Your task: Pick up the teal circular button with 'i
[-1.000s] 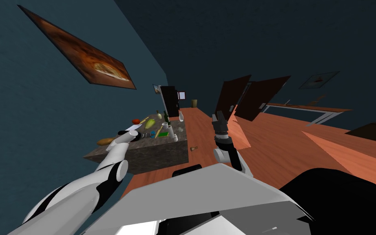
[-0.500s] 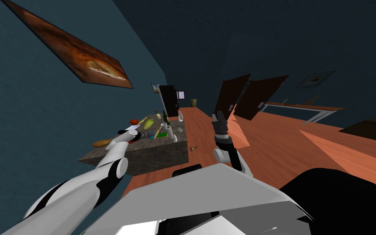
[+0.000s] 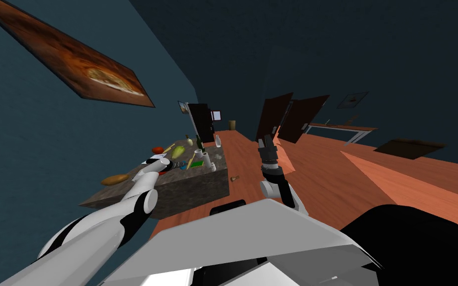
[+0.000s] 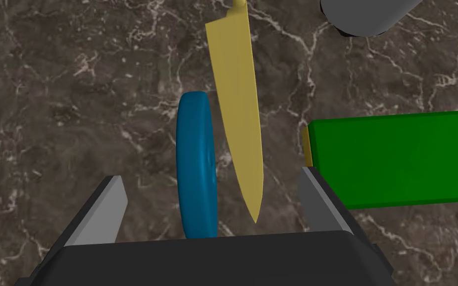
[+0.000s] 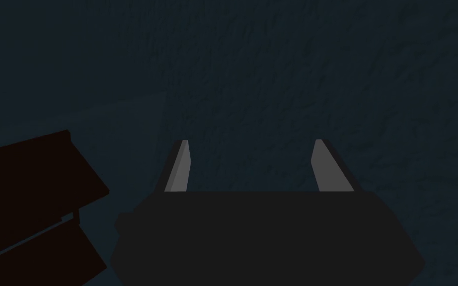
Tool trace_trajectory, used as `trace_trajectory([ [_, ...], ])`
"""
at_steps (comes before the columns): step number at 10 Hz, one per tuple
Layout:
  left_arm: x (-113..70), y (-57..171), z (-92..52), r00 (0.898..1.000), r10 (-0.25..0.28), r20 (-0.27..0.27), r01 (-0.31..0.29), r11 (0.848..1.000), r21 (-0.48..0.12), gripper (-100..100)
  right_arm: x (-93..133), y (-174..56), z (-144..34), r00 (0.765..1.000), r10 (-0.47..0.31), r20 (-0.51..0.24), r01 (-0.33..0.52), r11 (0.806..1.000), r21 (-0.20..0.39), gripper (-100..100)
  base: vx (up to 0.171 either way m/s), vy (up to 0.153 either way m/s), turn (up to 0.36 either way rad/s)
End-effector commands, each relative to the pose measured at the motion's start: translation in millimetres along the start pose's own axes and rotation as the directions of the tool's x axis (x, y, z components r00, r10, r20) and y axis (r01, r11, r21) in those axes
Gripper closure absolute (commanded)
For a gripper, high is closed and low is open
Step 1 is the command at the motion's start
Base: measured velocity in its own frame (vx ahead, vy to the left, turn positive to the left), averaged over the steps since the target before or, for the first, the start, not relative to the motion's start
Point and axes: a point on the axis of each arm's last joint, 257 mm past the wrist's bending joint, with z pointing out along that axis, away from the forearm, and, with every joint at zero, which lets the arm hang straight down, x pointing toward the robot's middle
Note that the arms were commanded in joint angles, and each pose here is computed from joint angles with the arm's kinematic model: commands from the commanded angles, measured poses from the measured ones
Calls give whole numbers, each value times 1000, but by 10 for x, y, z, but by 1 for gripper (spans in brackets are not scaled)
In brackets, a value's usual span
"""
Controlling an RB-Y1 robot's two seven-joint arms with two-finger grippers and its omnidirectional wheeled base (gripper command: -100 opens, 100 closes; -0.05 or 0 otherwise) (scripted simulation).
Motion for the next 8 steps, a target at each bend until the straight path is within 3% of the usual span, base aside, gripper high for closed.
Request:
trace_trajectory([
  [1, 0, 0, 0, 1000, 0, 0, 0, 1000, 0, 100, 0, 0, 0, 1000, 0, 0, 0, 1000, 0, 0, -6, 7, 8],
  [5, 2, 0, -1, 1000, -2, -1, 2, 1000, -1, 100, 0, 0, 0, 1000, 0, 0, 0, 1000, 0, 0, 0, 0, 0],
  [6, 1, 0, -1, 1000, -2, 0, 2, 1000, -1, 0, 0, 0, 0, 1000, 0, 0, 0, 1000, 0, 0, 0, 0, 0],
  [7, 9, 16, -39, 1000, 14, 0, -14, 1000, -13, 100, 0, 0, 0, 1000, 0, 0, 0, 1000, 0, 0, 42, -45, 151],
  [8, 15, 35, -72, 1000, 29, 0, -29, 999, -26, 100, 0, 0, 0, 1000, 0, 0, 0, 1000, 0, 0, 81, -81, 302],
])
